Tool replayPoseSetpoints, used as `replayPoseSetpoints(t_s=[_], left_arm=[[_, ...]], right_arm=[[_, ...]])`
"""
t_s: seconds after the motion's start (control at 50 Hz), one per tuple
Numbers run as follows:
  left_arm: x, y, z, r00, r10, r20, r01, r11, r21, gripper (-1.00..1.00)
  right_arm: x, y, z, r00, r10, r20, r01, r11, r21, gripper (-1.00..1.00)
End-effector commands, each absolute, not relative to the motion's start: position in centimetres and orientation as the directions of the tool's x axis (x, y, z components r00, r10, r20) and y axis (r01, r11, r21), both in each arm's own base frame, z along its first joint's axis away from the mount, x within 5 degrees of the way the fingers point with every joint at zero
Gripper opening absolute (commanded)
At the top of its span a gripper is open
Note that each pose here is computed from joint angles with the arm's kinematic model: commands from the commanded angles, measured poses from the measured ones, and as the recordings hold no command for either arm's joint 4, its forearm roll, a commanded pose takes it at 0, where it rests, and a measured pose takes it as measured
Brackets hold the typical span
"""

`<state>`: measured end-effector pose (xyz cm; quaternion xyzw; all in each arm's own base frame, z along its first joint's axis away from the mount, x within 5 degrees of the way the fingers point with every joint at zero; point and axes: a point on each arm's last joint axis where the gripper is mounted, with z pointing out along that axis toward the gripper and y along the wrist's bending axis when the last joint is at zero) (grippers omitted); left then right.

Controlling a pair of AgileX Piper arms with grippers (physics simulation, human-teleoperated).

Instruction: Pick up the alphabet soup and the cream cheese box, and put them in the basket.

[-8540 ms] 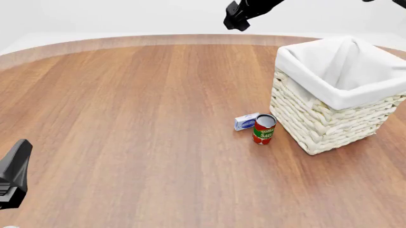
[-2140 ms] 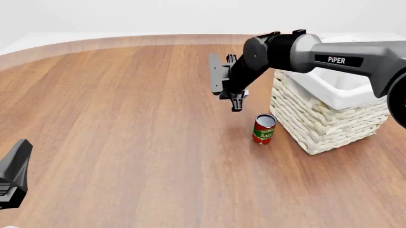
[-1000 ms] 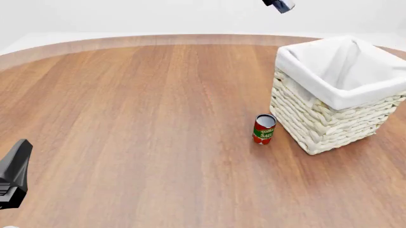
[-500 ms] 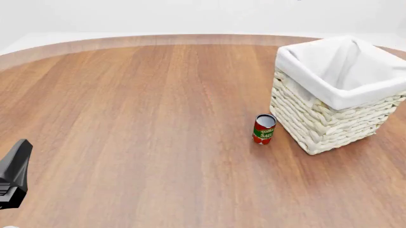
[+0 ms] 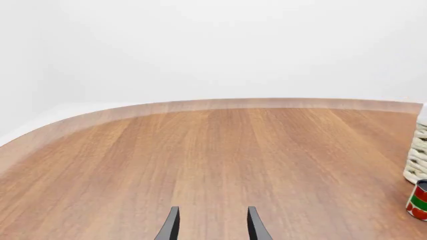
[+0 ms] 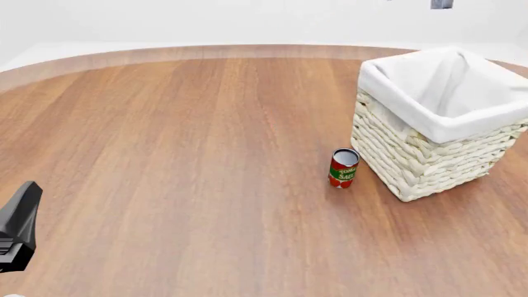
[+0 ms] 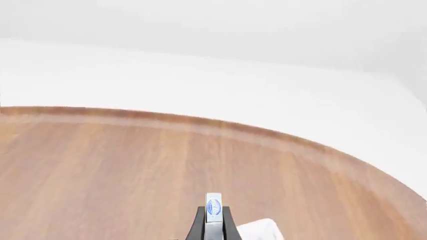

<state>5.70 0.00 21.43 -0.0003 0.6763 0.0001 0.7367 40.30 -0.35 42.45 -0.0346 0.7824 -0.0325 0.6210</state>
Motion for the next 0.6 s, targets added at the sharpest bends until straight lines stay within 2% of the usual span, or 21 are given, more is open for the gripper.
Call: replayPoseSetpoints(t_s=[0.02,0.6], left_arm=[[5.7,0.0,21.4,0.085,0.0,-0.996,-0.001,1.0,0.0,1.0],[5.7,0.0,21.4,0.085,0.0,-0.996,-0.001,1.0,0.0,1.0]], right_arm=[[39.4,-2.7,40.5,-0.205,0.015,-0.979,0.068,0.998,0.001,-1.0],[39.6,-4.4,35.6,-0.252,0.085,-0.964,0.124,0.991,0.055,-1.0]])
